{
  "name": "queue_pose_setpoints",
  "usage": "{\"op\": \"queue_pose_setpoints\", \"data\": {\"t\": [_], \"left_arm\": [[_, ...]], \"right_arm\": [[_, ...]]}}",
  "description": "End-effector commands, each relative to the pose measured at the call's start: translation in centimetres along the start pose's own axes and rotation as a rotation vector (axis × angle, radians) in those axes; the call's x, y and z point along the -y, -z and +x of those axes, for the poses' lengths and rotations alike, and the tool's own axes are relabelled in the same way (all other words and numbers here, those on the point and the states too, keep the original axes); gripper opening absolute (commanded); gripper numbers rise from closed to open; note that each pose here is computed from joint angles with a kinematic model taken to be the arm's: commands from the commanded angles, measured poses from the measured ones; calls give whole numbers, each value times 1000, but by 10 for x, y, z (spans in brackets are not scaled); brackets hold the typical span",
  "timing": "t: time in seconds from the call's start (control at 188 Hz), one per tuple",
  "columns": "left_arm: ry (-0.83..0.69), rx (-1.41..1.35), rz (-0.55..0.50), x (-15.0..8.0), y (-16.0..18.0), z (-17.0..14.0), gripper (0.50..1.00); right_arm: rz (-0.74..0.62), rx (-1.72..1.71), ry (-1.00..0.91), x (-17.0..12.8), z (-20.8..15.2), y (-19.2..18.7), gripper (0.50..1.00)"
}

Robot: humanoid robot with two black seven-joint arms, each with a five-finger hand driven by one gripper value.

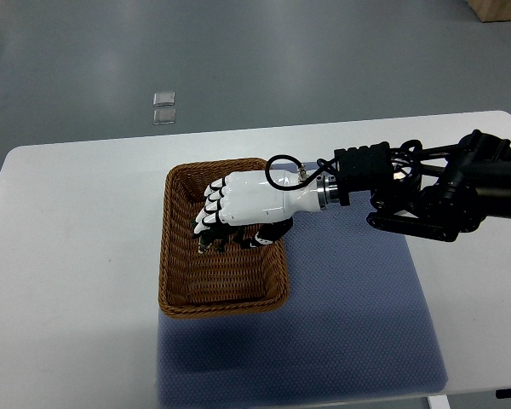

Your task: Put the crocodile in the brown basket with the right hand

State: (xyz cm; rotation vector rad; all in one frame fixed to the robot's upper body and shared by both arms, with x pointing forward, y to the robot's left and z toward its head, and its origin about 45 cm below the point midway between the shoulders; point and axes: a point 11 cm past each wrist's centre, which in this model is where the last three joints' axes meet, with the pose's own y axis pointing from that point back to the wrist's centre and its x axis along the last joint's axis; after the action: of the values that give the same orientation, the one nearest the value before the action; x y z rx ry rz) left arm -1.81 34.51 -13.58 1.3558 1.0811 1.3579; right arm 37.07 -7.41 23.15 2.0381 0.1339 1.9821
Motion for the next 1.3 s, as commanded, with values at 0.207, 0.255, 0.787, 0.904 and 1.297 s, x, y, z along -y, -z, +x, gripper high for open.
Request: {"op": "queue_pose_setpoints", "data": {"t": [0.207, 0.255, 0.787, 0.904, 1.297], "left_arm": [[0, 0, 0, 0, 0, 0, 1000], [0, 0, 0, 0, 0, 0, 1000], [0, 0, 0, 0, 0, 0, 1000], [0, 0, -1, 0, 0, 0, 1000], [0, 0, 0, 0, 0, 0, 1000]], "right_arm": [[-29, -9, -38, -5, 8, -8, 856], [-39, -5, -68, -5, 16, -10, 856], [-426, 631, -486, -93, 37, -91, 856], [-561, 889, -638, -127, 17, -114, 856], [-700, 1426, -976, -190, -35, -132, 856]]}}
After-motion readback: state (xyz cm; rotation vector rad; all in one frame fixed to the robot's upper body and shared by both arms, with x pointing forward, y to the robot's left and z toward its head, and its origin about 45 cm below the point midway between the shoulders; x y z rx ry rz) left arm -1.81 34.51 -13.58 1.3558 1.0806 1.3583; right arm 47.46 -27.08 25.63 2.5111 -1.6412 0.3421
